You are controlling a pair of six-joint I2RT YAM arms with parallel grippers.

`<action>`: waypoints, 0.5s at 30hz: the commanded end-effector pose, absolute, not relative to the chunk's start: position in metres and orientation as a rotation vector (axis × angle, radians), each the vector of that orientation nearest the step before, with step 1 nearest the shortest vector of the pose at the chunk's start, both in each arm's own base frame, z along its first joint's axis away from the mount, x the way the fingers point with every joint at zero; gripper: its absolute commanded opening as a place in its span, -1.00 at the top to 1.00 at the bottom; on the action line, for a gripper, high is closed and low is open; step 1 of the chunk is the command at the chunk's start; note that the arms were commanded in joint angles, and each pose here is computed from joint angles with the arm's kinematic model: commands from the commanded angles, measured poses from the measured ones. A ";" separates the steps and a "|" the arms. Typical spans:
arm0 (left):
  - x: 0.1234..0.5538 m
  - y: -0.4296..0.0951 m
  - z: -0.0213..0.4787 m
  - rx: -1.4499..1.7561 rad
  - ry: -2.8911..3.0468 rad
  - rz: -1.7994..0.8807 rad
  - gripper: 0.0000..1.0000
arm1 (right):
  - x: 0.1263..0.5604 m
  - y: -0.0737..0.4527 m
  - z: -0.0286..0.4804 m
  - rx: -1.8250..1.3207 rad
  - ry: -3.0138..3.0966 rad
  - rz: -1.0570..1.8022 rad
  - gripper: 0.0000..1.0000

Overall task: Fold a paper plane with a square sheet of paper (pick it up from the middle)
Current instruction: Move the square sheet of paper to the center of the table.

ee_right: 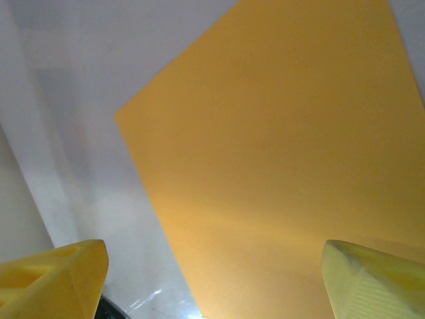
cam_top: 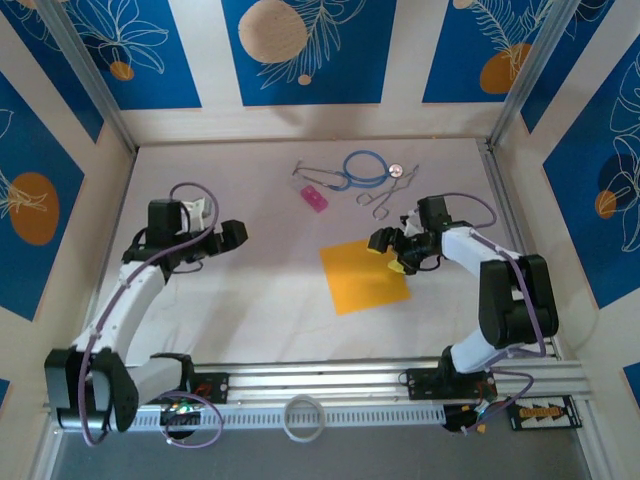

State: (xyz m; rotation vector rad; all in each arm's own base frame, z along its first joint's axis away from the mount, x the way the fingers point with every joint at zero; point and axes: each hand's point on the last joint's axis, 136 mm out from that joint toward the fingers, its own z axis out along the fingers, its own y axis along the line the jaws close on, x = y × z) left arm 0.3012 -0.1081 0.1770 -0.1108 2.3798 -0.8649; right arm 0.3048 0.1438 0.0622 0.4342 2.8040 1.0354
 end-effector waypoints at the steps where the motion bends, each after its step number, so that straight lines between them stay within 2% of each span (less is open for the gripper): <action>1: 0.267 -0.113 0.175 -0.045 2.453 -0.912 -1.00 | 0.305 0.149 0.050 0.433 2.868 0.977 -0.67; 7: 0.250 -0.117 0.176 -0.060 2.459 -0.966 -1.00 | 0.303 0.161 0.029 0.441 2.967 0.918 -0.65; 15: 0.256 -0.111 0.184 -0.111 2.419 -0.929 -1.00 | 0.274 0.166 0.005 0.665 3.050 0.741 -0.64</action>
